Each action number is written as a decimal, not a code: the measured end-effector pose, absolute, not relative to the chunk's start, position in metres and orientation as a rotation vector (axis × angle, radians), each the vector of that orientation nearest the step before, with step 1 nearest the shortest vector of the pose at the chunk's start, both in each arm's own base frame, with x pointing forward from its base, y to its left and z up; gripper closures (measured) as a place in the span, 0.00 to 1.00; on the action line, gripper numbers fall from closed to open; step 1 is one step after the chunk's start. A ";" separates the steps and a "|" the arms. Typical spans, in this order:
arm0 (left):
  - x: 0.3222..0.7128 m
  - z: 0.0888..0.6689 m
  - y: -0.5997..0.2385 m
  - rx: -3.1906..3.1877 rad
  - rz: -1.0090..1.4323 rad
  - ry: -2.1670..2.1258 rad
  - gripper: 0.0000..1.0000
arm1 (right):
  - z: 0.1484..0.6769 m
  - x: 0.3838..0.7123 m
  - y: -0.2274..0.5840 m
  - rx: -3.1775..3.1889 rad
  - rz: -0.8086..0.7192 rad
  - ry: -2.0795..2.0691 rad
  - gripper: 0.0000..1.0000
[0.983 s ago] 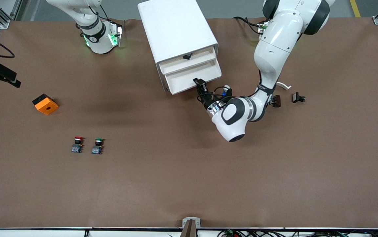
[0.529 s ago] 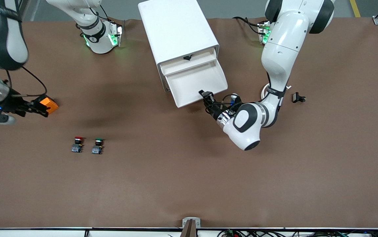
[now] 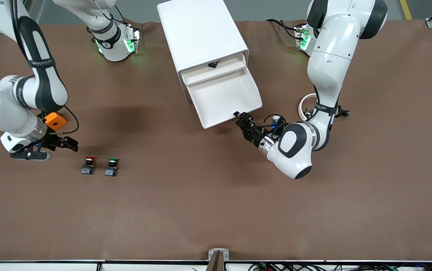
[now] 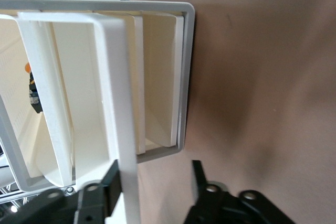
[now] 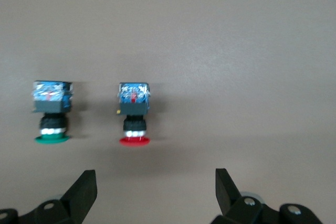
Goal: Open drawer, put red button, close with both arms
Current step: 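Pull the drawer open with the left gripper while the right gripper reaches buttons, then grasp the red button with the right gripper while the left gripper withdraws, then carry the red button with the right gripper over the open drawer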
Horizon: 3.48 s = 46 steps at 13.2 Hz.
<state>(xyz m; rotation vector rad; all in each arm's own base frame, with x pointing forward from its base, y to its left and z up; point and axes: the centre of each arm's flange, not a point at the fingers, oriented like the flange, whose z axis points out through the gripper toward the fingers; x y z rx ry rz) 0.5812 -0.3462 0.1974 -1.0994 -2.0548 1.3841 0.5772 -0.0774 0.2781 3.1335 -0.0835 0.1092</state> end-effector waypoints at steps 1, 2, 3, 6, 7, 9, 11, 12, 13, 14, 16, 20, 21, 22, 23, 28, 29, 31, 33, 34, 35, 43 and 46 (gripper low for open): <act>0.587 0.202 -0.343 -1.110 1.388 -2.068 0.23 | 0.265 0.579 -0.076 3.131 0.117 -0.094 0.00; 0.595 0.208 -0.338 -1.122 1.395 -2.084 0.15 | 0.253 0.581 -0.073 3.131 0.124 -0.097 0.00; 0.604 0.216 -0.333 -1.137 1.405 -2.102 0.03 | 0.244 0.583 -0.067 3.131 0.129 -0.096 0.00; 0.627 0.236 -0.310 -1.252 1.393 -2.143 0.00 | 0.222 0.596 -0.055 3.131 0.135 -0.118 0.00; 0.631 0.241 -0.302 -1.344 1.367 -2.137 0.00 | 0.216 0.602 -0.052 3.130 0.140 -0.126 0.00; 0.634 0.259 -0.291 -1.579 1.314 -2.070 0.00 | 0.209 0.612 -0.047 3.127 0.172 -0.132 0.00; 0.634 0.285 -0.279 -1.865 1.259 -1.933 0.00 | 0.202 0.618 -0.046 3.125 0.186 -0.136 0.00; 0.637 0.300 -0.269 -2.003 1.227 -1.868 0.00 | 0.197 0.620 -0.046 3.123 0.200 -0.142 0.00; 0.639 0.317 -0.258 -2.128 1.182 -1.802 0.00 | 0.190 0.622 -0.048 3.119 0.217 -0.150 0.00; 0.641 0.333 -0.247 -2.228 1.111 -1.740 0.00 | 0.180 0.622 -0.050 3.116 0.219 -0.155 0.00; 0.640 0.372 -0.232 -2.352 0.914 -1.654 0.00 | 0.167 0.622 -0.051 3.115 0.201 -0.160 0.09; 0.628 0.461 -0.221 -2.498 0.608 -1.573 0.00 | 0.175 0.627 -0.045 3.123 0.141 -0.211 0.56; 0.626 0.476 -0.216 -2.514 0.544 -1.556 0.00 | 0.179 0.629 -0.042 3.126 0.095 -0.228 0.58; 0.623 0.491 -0.212 -2.540 0.474 -1.518 0.00 | 0.186 0.633 -0.038 3.128 0.040 -0.245 0.58; 0.618 0.507 -0.212 -2.590 0.413 -1.443 0.00 | 0.201 0.638 -0.033 3.128 -0.024 -0.274 0.58; 0.579 0.578 -0.204 -2.857 0.326 -1.061 0.00 | 0.316 0.639 0.038 3.136 -0.237 -0.517 0.59; 0.571 0.586 -0.196 -2.906 0.322 -0.968 0.00 | 0.338 0.632 0.065 3.117 -0.265 -0.591 0.59; 0.557 0.594 -0.177 -3.018 0.252 -0.810 0.00 | 0.382 0.609 0.131 3.065 -0.282 -0.733 0.59; 0.541 0.588 -0.155 -3.111 0.181 -0.640 0.00 | 0.418 0.576 0.208 3.034 -0.270 -0.802 0.59; 0.533 0.582 -0.145 -3.136 0.170 -0.565 0.00 | 0.429 0.559 0.243 3.035 -0.267 -0.817 0.59; 0.527 0.578 -0.137 -3.154 0.169 -0.496 0.00 | 0.435 0.543 0.274 3.038 -0.268 -0.819 0.59; 0.494 0.582 -0.121 -3.181 0.136 -0.251 0.00 | 0.433 0.448 0.444 3.091 -0.149 -0.957 0.59; 0.489 0.582 -0.117 -3.181 0.138 -0.255 0.00 | 0.412 0.428 0.489 3.081 -0.138 -1.022 0.59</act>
